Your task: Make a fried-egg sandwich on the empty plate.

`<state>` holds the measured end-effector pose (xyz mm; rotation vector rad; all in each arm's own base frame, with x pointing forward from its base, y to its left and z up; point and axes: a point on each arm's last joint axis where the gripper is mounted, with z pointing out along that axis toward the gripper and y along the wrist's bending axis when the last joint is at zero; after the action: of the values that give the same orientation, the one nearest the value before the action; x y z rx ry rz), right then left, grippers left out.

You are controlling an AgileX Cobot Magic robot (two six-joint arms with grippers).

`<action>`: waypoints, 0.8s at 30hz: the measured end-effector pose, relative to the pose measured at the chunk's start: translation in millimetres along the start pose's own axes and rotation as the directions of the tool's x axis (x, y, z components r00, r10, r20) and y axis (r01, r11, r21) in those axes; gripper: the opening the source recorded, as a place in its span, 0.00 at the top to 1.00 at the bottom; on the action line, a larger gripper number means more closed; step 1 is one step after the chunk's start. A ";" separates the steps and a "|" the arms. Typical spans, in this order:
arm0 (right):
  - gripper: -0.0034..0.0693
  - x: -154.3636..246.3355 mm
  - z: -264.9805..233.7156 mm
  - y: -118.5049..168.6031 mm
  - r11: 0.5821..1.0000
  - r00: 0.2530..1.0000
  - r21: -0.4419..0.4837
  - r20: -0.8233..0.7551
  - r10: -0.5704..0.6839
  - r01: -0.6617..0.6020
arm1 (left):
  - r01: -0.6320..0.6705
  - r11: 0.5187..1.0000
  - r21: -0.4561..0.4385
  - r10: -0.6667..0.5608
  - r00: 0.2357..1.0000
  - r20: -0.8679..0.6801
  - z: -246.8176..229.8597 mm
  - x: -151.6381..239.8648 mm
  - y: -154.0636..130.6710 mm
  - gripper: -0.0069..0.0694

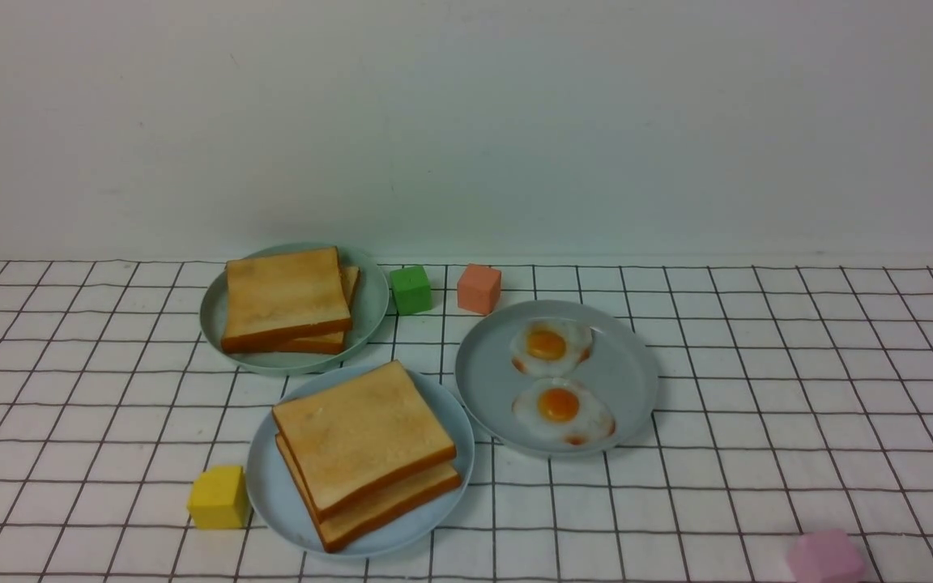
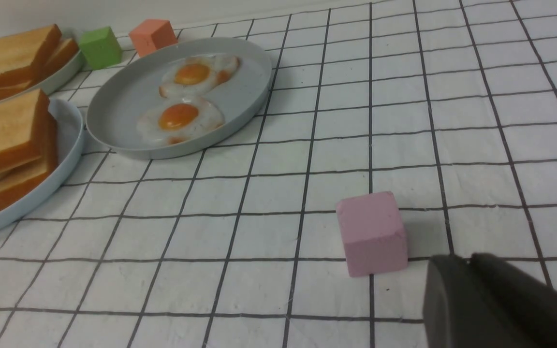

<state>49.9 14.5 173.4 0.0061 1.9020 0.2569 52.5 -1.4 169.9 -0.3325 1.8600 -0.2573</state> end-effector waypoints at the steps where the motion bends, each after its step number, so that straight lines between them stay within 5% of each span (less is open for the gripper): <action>1: 0.86 0.0 0.0 0.0 1.000 1.000 0.000 0.000 0.000 0.000 | 0.000 1.000 0.000 0.000 1.000 0.000 0.0 0.0 0.0 0.91; 24: 0.82 0.0 0.0 0.0 1.000 1.000 0.000 0.000 0.000 0.000 | 0.000 1.000 0.000 0.000 1.000 0.000 0.0 0.0 0.0 0.89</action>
<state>49.9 14.5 173.4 0.0061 1.9020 0.2569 52.5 -1.4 169.9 -0.3325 1.8600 -0.2573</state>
